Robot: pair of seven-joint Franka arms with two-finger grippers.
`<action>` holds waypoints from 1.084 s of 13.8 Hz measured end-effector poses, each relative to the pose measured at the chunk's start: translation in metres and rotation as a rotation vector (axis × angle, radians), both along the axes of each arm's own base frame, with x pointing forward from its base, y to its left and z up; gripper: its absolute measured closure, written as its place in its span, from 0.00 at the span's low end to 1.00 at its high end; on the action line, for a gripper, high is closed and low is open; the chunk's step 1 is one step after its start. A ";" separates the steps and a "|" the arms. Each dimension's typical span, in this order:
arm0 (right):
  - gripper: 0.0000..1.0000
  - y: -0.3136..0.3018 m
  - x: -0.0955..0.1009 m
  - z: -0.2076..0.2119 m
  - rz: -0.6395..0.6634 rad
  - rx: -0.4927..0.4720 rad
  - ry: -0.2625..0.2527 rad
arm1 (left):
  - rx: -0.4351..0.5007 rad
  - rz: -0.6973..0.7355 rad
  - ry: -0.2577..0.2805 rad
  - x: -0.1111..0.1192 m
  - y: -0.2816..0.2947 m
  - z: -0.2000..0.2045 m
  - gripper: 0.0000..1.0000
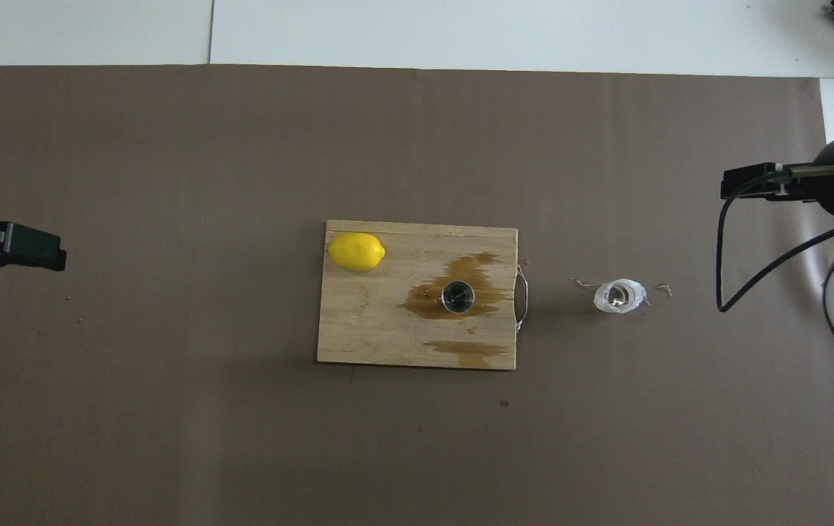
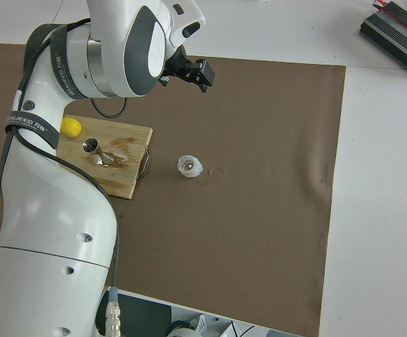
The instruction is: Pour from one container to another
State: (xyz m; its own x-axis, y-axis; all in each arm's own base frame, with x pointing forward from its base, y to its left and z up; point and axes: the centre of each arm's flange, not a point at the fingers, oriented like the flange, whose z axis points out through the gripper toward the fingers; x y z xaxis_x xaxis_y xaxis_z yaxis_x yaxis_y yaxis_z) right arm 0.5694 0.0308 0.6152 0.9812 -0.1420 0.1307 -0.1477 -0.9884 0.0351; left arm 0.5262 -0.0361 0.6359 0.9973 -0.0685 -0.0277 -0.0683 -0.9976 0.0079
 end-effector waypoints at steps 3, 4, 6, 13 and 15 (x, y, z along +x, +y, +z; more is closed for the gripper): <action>0.00 0.006 -0.015 0.003 -0.011 -0.007 0.101 | 0.000 0.000 0.000 0.000 0.000 0.000 0.00; 0.00 0.007 -0.016 0.003 -0.010 -0.007 0.109 | 0.000 0.000 0.000 0.000 0.000 0.000 0.00; 0.00 0.006 -0.017 0.001 -0.013 0.001 0.121 | 0.000 0.000 0.000 0.000 0.000 0.000 0.00; 0.00 0.008 -0.020 -0.009 -0.007 0.029 0.151 | 0.000 0.000 0.000 0.000 0.000 0.000 0.00; 0.00 0.008 -0.021 -0.008 0.005 0.028 0.151 | 0.000 0.000 0.000 0.000 0.000 0.000 0.00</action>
